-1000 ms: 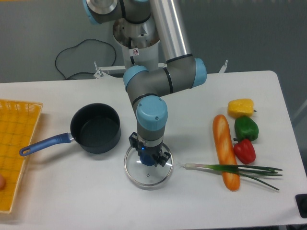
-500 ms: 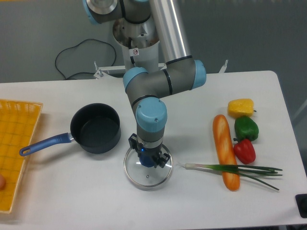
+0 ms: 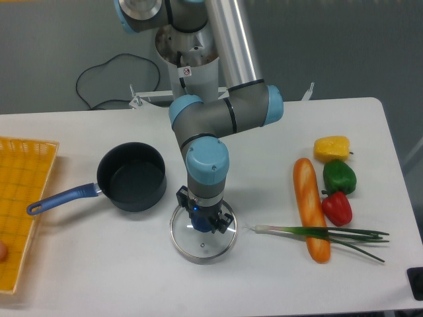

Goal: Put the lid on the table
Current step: 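Hold the lid flat on the table and open the gripper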

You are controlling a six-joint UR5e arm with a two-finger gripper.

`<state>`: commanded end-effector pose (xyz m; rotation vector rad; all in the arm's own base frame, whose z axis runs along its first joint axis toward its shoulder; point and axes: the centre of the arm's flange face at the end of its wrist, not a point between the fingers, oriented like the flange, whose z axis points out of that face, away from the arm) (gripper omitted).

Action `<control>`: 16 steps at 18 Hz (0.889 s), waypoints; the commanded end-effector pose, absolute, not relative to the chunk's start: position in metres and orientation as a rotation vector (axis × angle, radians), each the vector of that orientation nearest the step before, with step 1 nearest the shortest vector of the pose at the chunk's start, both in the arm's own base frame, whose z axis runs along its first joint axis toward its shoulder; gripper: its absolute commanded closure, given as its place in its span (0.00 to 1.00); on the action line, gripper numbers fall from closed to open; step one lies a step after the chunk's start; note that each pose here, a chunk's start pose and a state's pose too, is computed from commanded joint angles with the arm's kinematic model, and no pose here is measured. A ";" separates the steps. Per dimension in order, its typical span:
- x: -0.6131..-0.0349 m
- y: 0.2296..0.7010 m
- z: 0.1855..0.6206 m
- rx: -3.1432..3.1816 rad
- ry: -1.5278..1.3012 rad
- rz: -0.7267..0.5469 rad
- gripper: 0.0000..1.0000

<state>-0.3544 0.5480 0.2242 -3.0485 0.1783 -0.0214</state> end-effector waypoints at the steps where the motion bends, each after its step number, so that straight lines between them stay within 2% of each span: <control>1: -0.353 0.550 0.224 -3.045 0.181 -0.016 0.61; 16: -0.350 0.551 0.217 -3.058 0.192 -0.018 0.61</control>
